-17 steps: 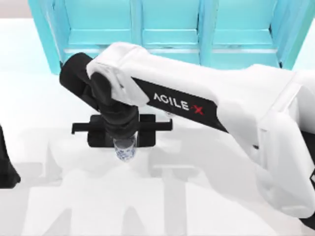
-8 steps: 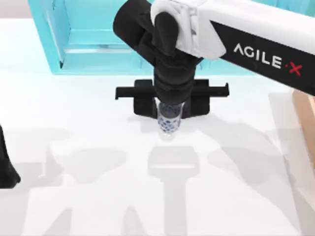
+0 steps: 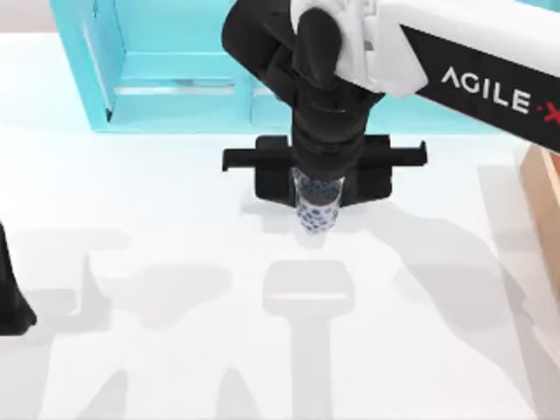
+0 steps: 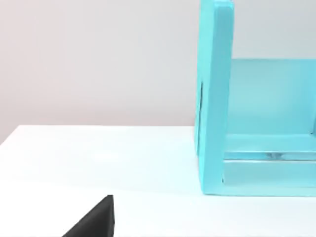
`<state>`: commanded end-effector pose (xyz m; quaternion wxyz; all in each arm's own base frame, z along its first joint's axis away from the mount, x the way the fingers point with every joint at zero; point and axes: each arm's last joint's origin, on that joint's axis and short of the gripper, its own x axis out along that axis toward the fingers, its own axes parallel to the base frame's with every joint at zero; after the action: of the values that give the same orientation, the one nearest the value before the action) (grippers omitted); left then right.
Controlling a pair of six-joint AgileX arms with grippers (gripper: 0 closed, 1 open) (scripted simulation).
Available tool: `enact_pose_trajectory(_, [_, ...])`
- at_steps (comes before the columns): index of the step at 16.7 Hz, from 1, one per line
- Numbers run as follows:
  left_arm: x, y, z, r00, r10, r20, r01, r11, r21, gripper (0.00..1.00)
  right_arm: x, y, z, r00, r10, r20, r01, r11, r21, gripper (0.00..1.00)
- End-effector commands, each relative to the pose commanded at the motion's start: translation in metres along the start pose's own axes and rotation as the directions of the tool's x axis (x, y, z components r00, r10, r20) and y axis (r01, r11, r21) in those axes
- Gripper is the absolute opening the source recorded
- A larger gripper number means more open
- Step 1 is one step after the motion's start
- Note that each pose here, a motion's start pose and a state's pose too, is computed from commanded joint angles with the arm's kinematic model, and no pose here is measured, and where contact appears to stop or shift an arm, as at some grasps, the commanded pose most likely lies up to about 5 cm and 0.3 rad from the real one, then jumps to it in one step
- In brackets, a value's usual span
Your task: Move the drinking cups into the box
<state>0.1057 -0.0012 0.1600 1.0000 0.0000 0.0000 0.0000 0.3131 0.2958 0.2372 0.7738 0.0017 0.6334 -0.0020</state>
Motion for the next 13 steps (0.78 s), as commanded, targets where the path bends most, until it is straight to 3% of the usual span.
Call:
enact_pose_trajectory(4, [0.0, 0.0, 0.0, 1.0, 0.0, 0.0, 0.0, 1.0, 0.0, 1.0, -0.008, -0.052, 0.022, 1.0, -0.01, -0.018, 0.01, 1.0, 0.001, 0.0])
enact_pose_trajectory(8, [0.0, 0.0, 0.0, 1.0, 0.0, 0.0, 0.0, 1.0, 0.0, 1.0, -0.023, -0.151, 0.038, 0.999, -0.016, -0.045, 0.017, 1.0, 0.006, 0.0])
enact_pose_trajectory(13, [0.0, 0.0, 0.0, 1.0, 0.0, 0.0, 0.0, 1.0, 0.0, 1.0, -0.048, -0.285, 0.006, 0.998, -0.004, -0.057, 0.005, 1.0, 0.008, 0.0])
